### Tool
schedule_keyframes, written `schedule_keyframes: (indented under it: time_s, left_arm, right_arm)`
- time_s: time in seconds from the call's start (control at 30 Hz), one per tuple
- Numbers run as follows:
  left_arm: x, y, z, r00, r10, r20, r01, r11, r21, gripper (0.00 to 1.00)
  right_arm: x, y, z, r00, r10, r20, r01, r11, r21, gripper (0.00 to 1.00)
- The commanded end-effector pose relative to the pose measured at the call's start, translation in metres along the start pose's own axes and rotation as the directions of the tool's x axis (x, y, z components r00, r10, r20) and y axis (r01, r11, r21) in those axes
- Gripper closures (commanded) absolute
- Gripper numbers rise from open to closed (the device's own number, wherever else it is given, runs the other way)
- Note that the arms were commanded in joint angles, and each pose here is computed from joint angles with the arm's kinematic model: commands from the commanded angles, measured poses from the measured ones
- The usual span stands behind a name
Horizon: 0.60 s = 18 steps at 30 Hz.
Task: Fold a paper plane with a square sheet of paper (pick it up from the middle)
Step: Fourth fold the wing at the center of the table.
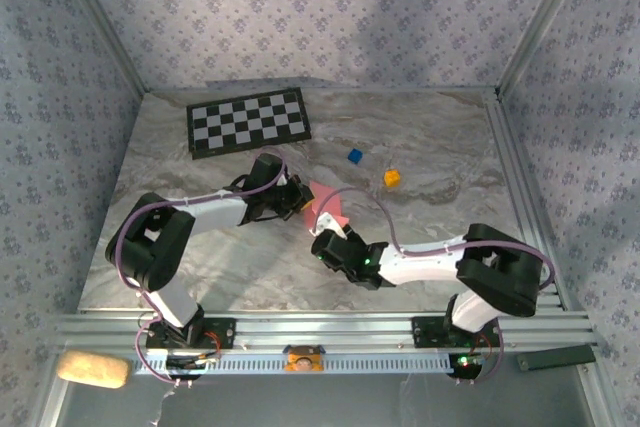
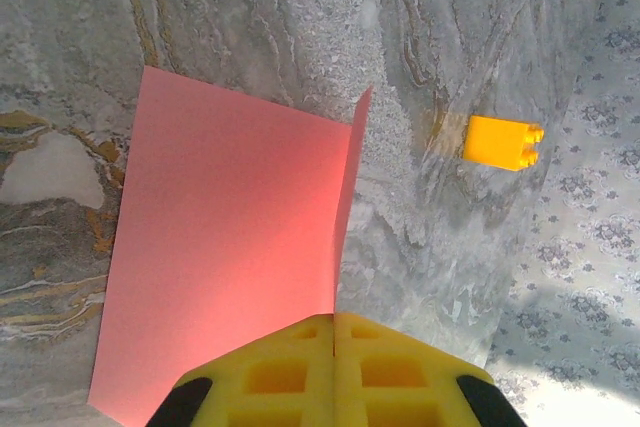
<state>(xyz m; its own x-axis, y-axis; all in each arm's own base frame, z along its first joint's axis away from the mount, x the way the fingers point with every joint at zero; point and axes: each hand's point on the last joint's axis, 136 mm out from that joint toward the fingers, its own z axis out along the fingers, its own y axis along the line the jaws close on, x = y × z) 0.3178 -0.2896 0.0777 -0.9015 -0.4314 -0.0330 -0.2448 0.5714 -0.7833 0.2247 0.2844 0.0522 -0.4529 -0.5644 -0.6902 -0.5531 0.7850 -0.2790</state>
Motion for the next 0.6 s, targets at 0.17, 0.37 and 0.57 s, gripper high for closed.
schedule_keyframes:
  time_s: [0.17,0.37,0.57]
  left_arm:
    - [-0.001,-0.010,0.003,1.000,0.005,0.000,-0.005,1.000,0.006,0.99]
    - [0.001,-0.009,0.004,1.000,0.010,-0.010,-0.010,1.000,-0.009,0.96]
    - [0.000,-0.007,0.004,1.000,0.023,-0.014,-0.023,0.999,-0.027,0.87]
  right_arm:
    - [-0.002,-0.016,0.009,1.000,0.009,-0.007,-0.008,0.993,0.115,0.55]
    - [0.001,-0.014,0.014,1.000,0.021,-0.020,-0.019,0.996,0.087,0.67]
    - [0.007,-0.012,0.019,0.999,0.024,-0.037,-0.022,0.998,0.062,0.79]
